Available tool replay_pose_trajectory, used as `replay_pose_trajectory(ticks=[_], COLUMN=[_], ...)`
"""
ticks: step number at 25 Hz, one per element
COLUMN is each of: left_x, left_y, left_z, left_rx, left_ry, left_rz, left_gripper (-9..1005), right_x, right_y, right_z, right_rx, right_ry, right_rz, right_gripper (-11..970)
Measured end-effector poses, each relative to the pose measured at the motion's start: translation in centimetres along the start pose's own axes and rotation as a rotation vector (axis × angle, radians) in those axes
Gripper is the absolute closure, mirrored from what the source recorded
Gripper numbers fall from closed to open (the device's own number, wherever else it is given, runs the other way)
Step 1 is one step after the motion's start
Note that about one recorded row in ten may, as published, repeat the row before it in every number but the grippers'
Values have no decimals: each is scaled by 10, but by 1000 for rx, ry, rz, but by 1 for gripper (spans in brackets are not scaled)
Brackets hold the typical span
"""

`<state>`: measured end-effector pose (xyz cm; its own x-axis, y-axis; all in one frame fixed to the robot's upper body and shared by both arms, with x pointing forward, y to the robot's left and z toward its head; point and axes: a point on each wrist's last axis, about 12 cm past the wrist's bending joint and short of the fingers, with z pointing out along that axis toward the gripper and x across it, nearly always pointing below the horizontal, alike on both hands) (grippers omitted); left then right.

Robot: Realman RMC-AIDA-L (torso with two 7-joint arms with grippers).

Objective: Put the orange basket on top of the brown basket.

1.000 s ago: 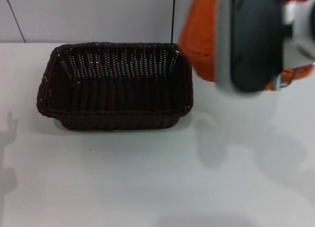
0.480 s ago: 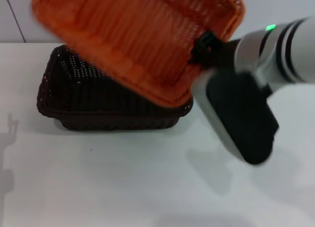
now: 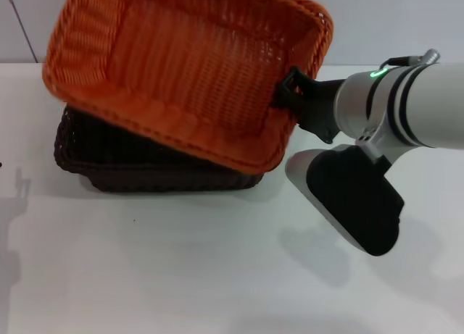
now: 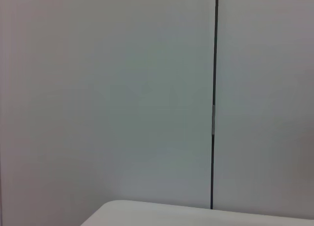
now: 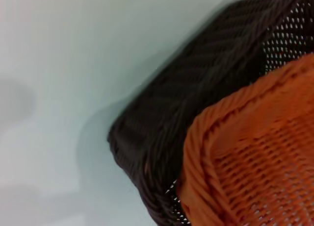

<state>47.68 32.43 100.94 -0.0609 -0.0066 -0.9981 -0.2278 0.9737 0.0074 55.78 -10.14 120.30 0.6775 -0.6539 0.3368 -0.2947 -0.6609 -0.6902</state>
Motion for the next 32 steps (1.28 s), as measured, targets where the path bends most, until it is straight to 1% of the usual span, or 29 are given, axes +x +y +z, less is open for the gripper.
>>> replay_pose_trajectory(ticks=[2, 9, 12, 17, 23, 28, 30, 32], left_x=[0, -2, -2, -2, -2, -3, -2, -1], left_y=[-1, -3, -4, -3, -2, -2, -2, -2], left_z=[0, 3, 3, 4, 4, 6, 7, 8], left_rx=[3, 11, 12, 13, 13, 18, 21, 22], left_ry=[0, -5, -7, -8, -7, -6, -4, 1], left_rz=[-1, -2, -2, -1, 3, 11, 20, 28], left_gripper=[238, 238, 238, 238, 238, 238, 238, 238], right_x=[0, -3, -6, -7, -8, -11, -13, -11], right_y=[2, 4, 4, 3, 6, 13, 13, 11], right_z=[4, 7, 9, 7, -9, -28, -38, -48], right_rx=[3, 2, 7, 31, 61, 84, 124, 196], right_ry=[1, -5, -11, -12, -10, -10, -9, -2], right_rz=[9, 18, 43, 83, 133, 184, 229, 318], right_gripper=[779, 767, 762, 550, 331, 217, 217, 217])
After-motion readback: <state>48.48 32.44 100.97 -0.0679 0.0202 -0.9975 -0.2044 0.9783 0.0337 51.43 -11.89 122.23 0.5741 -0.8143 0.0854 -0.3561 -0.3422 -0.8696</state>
